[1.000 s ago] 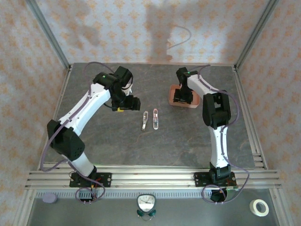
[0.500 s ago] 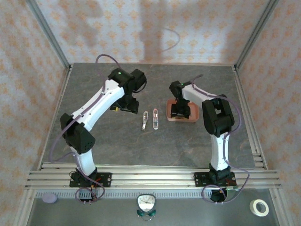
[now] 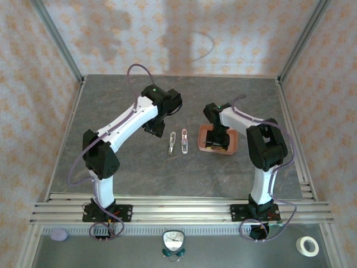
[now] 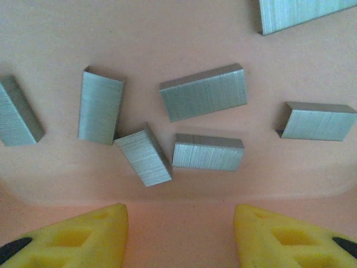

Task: Load the staples into the stapler

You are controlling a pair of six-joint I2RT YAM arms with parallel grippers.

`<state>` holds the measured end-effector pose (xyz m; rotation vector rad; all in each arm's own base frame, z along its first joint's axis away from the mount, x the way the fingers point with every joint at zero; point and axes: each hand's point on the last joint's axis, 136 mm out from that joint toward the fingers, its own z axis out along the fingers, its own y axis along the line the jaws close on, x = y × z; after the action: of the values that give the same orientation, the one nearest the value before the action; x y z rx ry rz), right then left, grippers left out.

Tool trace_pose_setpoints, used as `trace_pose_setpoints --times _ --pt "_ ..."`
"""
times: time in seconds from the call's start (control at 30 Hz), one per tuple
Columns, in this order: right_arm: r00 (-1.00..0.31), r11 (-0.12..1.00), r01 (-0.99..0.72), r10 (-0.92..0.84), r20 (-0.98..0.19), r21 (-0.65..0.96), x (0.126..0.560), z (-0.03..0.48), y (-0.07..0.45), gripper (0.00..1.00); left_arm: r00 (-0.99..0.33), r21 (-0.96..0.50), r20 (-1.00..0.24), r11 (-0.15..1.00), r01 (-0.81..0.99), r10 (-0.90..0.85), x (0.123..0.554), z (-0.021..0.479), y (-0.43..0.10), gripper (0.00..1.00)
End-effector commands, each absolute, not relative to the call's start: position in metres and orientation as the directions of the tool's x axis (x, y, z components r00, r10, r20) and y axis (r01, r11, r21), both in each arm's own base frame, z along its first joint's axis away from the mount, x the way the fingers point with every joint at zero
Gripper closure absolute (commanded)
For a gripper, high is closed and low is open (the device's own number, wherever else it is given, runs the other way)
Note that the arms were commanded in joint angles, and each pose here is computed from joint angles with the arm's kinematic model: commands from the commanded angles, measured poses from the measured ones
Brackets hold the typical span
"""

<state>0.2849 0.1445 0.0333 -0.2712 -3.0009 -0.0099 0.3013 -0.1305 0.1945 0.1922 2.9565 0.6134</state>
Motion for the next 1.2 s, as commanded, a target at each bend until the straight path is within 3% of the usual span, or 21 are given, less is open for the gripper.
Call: trace_pose_setpoints --times 0.0,0.4,0.73,1.17 --pt "-0.971 0.977 0.215 0.214 0.109 -0.01 0.279 0.046 0.143 0.47 -0.982 0.493 0.011 0.853 0.168 0.187 0.284 0.2 -0.11 0.21" --pt "-0.977 0.977 0.212 0.211 0.034 0.016 0.296 0.077 0.146 0.44 -0.972 0.441 0.037 0.869 0.223 0.231 0.28 0.187 -0.12 0.17" --pt "-0.98 0.978 0.198 0.199 -0.005 -0.068 0.3 0.079 0.125 0.44 -0.98 0.152 -0.09 0.975 0.163 0.178 0.272 0.171 -0.147 0.18" --pt "-0.985 0.986 0.163 0.161 -0.06 -0.042 0.331 0.071 0.135 0.44 -0.995 -0.178 -0.098 0.984 -0.003 -0.021 0.271 0.133 -0.161 0.2"
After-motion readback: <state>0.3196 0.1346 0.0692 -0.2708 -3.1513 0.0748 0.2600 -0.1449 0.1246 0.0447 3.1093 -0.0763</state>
